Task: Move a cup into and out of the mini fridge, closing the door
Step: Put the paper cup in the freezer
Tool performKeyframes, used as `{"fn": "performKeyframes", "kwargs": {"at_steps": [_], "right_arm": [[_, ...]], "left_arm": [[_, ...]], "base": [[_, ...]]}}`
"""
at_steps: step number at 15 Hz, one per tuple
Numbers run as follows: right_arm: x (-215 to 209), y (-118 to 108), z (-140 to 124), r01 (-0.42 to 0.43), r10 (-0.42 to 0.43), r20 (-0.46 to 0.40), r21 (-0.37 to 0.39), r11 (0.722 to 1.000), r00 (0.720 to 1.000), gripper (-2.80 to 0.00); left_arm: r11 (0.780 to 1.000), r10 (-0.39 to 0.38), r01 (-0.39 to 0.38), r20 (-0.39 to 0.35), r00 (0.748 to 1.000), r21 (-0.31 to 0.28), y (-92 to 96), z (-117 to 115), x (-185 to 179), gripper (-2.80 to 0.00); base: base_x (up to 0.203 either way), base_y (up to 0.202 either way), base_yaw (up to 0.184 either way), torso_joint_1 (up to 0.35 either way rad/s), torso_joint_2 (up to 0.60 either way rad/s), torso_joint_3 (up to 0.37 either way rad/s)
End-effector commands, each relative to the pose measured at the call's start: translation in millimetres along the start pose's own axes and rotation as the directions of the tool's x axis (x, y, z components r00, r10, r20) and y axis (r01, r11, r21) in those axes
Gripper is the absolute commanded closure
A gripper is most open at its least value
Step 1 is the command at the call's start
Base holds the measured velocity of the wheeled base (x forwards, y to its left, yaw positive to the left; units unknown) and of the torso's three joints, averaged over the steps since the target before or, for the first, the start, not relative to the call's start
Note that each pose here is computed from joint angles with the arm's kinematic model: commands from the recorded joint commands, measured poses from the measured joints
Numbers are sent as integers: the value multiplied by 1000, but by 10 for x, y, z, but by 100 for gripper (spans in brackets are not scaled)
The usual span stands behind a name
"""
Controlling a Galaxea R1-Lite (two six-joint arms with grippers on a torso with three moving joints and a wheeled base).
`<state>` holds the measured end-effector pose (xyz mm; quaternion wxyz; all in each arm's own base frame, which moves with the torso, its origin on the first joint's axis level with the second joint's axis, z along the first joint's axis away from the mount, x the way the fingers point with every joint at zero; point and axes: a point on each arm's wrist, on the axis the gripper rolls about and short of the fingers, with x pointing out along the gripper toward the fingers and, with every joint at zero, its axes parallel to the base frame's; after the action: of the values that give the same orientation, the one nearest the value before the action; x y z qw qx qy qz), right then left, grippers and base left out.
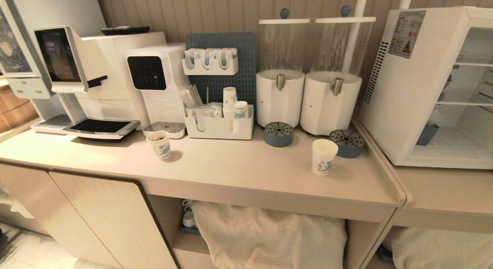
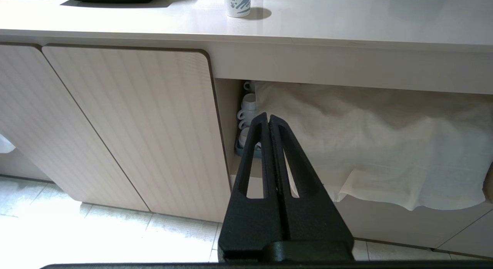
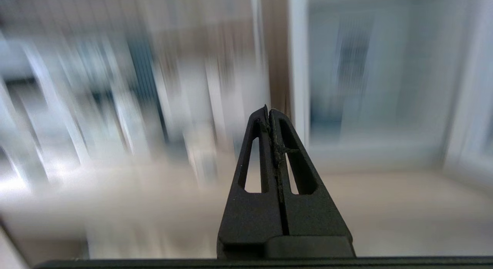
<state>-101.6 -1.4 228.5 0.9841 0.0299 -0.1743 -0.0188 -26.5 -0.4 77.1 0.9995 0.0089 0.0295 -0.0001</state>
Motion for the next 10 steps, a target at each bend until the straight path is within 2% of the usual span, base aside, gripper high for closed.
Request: {"fn": "performKeyframes", "kwargs": {"at_steps": [1,2,3,4,5,6,7,8,10], "right_arm": [[432,52,690,23,-22,-30,22,999,999,0],[797,71,759,40,-37,-131,25,999,991,0],[1188,90,744,48,-40,-249,25,999,968,0],[1539,112,666,30,-17,-363,32,999,932,0],[1863,143,542,-27,54,-472,64,998,880,0],[2111,175,413,-105,158,-551,125,986,819,0],[2322,200,281,-185,273,-605,205,961,748,0],[2557,206,113,-245,379,-644,292,924,664,0],[2954,159,-200,-308,545,-647,452,837,533,0]], "left_arm": [[1000,1,-1,-3,1000,-1,0,-2,2,0],[1000,1,-1,-4,1000,0,0,1,2,0],[1000,0,0,-2,1000,0,0,0,1,0],[1000,1,-1,-5,1000,2,0,-1,2,0],[1000,1,-1,-4,1000,3,0,-1,1,0],[1000,0,0,-4,1000,3,0,-1,1,0],[1000,1,-1,-4,1000,3,0,-1,1,0],[1000,0,0,-4,1000,3,0,-1,1,0],[1000,1,-1,-4,1000,3,0,-1,1,0]], "base": [[0,0,0,0,0,0],[0,0,0,0,0,0],[0,0,0,0,0,0],[0,0,0,0,0,0],[0,0,0,0,0,0],[0,0,0,0,0,0],[0,0,0,0,0,0],[0,0,0,0,0,0],[0,0,0,0,0,0]]}}
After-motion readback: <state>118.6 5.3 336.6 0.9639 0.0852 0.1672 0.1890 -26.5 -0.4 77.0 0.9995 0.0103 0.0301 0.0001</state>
